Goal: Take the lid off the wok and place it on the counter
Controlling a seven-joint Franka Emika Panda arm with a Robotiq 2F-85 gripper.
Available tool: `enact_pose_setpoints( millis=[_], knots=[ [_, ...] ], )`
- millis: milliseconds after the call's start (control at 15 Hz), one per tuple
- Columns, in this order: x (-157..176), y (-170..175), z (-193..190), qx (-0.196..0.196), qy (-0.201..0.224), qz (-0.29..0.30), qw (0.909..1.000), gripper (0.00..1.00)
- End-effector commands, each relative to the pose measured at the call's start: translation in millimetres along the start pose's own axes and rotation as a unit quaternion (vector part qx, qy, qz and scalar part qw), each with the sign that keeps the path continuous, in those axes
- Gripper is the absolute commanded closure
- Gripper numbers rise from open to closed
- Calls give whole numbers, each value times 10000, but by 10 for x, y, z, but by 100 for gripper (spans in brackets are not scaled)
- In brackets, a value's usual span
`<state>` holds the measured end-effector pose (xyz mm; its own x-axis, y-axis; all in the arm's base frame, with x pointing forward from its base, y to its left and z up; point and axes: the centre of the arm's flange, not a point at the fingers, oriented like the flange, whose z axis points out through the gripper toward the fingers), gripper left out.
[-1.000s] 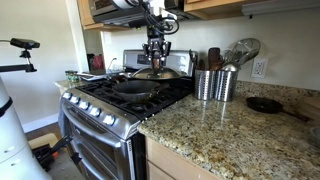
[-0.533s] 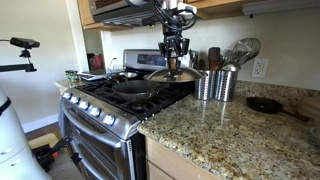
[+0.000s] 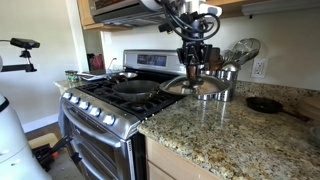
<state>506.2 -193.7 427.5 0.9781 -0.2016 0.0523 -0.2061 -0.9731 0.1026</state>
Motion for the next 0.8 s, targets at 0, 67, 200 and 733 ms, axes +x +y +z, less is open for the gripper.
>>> enact_pose_setpoints(
  millis=[0, 67, 200, 733],
  knots=[
    [256, 257, 219, -140, 61, 200, 9997, 81],
    [338, 309, 312, -106, 54, 245, 9996, 81],
    [491, 354, 472, -69, 9, 246, 9997, 81],
    [791, 131, 886, -72, -56, -116, 9999, 81]
  ],
)
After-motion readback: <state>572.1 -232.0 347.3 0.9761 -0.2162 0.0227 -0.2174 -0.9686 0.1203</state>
